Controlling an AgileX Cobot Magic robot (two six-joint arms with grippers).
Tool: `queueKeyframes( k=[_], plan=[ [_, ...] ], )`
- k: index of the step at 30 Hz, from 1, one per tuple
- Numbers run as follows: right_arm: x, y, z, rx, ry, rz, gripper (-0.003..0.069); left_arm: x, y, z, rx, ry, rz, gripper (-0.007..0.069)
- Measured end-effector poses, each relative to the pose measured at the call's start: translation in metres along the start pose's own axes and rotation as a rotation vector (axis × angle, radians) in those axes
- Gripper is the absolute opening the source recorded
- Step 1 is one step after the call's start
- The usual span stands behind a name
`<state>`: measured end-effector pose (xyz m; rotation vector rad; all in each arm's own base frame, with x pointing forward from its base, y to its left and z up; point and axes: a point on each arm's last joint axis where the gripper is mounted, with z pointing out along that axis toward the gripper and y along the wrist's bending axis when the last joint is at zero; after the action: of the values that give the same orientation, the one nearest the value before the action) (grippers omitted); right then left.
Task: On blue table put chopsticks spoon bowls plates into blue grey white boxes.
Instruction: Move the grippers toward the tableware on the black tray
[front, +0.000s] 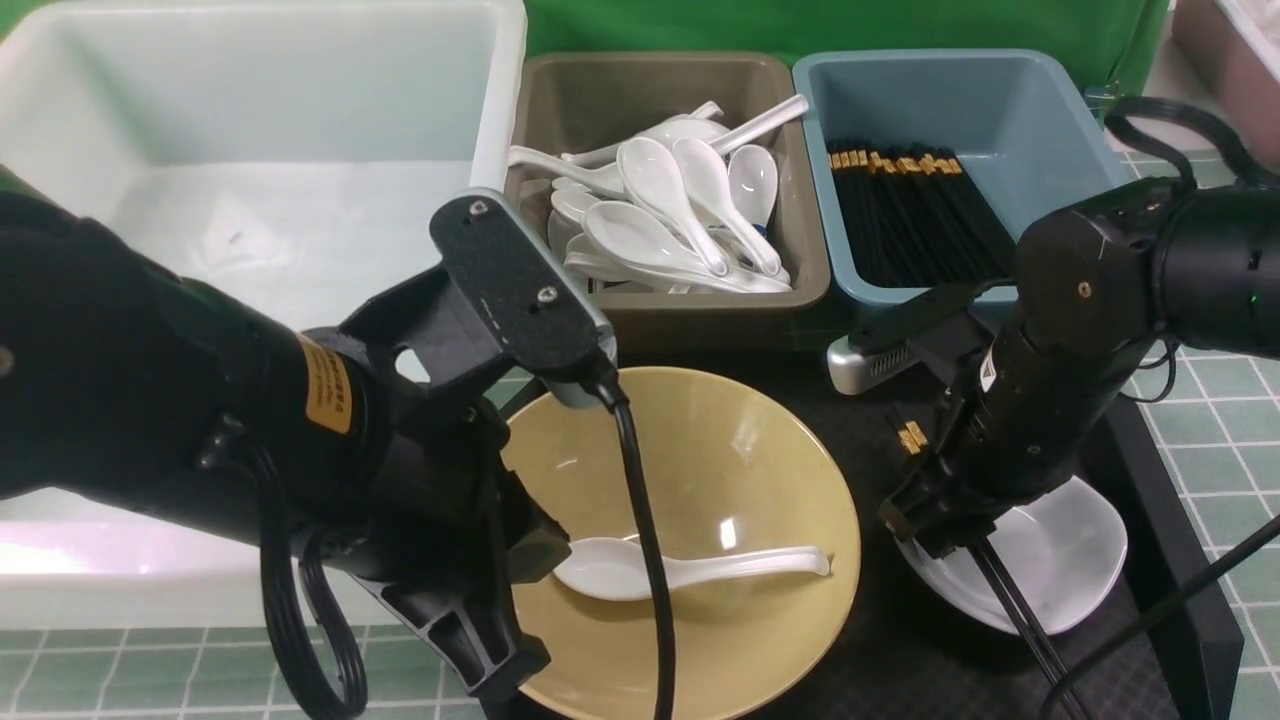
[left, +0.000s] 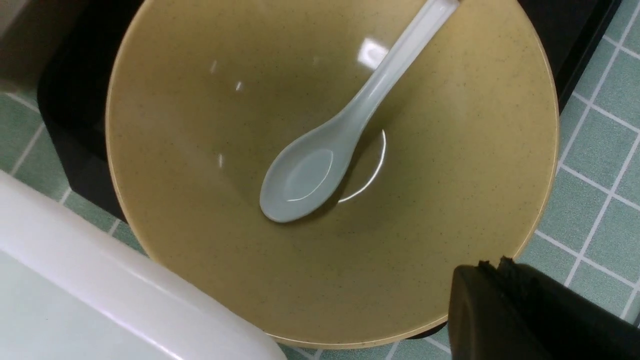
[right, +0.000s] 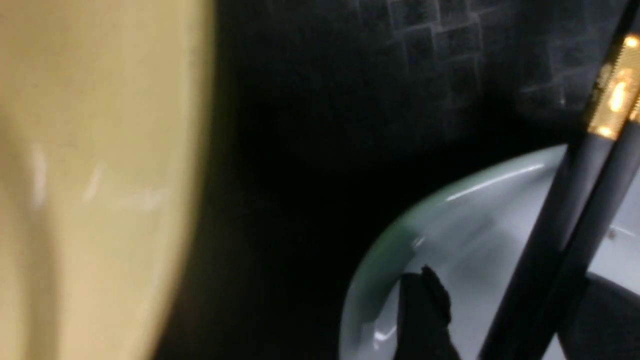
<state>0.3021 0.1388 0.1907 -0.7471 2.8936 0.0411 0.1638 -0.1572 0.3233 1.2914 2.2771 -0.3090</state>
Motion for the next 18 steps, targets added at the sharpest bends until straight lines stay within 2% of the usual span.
queueKeyframes(
  k=[4, 8, 15, 18],
  plan=[
    [-0.001, 0.0, 0.0, 0.0, -0.004, 0.003, 0.0299, 0.0, 0.001, 0.0, -0.007, -0.003, 0.004, 0.0001],
    [-0.001, 0.0, 0.0, 0.0, -0.005, 0.007, 0.0169, -0.001, 0.001, 0.0, -0.012, -0.015, -0.003, 0.0001],
    [-0.002, 0.0, -0.017, 0.001, -0.02, 0.007, 0.0169, -0.008, 0.003, 0.0, -0.027, -0.087, -0.025, 0.0001],
    [-0.011, -0.002, -0.056, 0.022, -0.141, -0.017, 0.0169, -0.017, 0.004, -0.002, -0.037, -0.191, -0.071, 0.0001]
  ],
)
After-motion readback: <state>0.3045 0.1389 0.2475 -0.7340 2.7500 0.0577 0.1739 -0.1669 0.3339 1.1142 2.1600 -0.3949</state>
